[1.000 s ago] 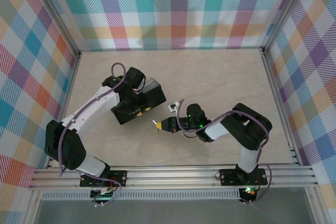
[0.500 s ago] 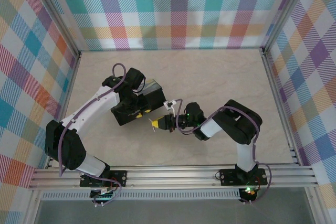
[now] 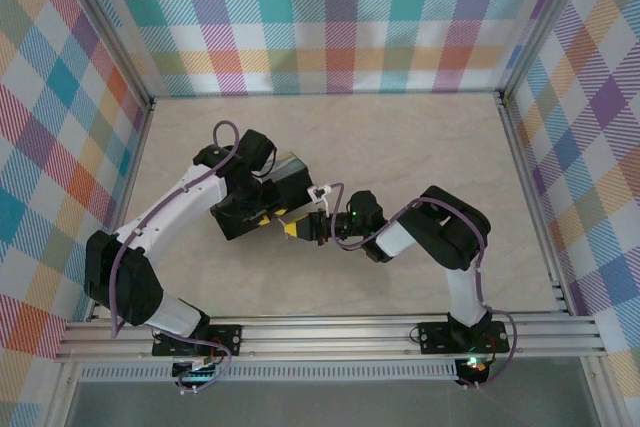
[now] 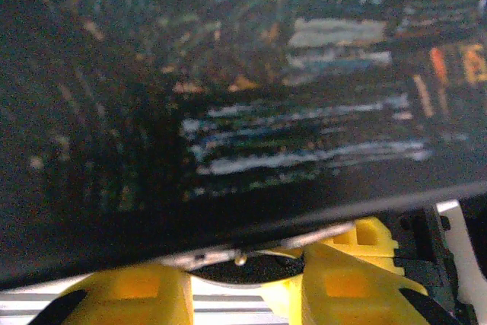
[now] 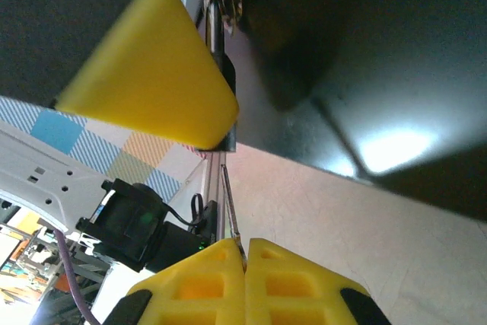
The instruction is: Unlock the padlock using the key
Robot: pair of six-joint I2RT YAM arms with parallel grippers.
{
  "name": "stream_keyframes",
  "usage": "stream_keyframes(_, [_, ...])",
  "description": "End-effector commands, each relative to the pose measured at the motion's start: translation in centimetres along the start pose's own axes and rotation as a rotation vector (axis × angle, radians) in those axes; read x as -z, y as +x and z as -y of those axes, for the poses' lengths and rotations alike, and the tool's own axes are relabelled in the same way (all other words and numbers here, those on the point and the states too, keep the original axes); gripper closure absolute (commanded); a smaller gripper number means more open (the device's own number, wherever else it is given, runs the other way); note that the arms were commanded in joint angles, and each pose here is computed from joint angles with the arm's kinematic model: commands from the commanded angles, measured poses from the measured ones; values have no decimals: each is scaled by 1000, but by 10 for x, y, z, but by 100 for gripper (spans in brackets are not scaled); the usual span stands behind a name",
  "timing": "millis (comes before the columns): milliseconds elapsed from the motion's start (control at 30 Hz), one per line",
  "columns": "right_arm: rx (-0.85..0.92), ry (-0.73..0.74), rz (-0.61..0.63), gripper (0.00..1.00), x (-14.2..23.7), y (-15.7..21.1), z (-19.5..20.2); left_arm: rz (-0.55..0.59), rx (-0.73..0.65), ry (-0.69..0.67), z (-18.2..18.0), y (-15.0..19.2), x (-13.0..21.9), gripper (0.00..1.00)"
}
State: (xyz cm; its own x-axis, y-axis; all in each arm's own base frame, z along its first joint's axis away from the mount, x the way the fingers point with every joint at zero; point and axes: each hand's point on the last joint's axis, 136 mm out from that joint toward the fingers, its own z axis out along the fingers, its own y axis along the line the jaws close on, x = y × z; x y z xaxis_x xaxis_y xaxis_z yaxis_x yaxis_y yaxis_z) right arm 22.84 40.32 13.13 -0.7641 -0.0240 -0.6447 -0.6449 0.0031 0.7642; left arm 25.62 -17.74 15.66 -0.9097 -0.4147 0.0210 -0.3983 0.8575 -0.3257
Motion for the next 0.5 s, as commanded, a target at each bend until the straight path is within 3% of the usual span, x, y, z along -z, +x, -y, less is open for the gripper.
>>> stream_keyframes(0, [36,-44,20,100,-3,-11,-8,20,11,45,2,0,13,100])
stream_keyframes(467, [7,-39,43,100,-6,-20,-3,11,23,71,6,2,13,100])
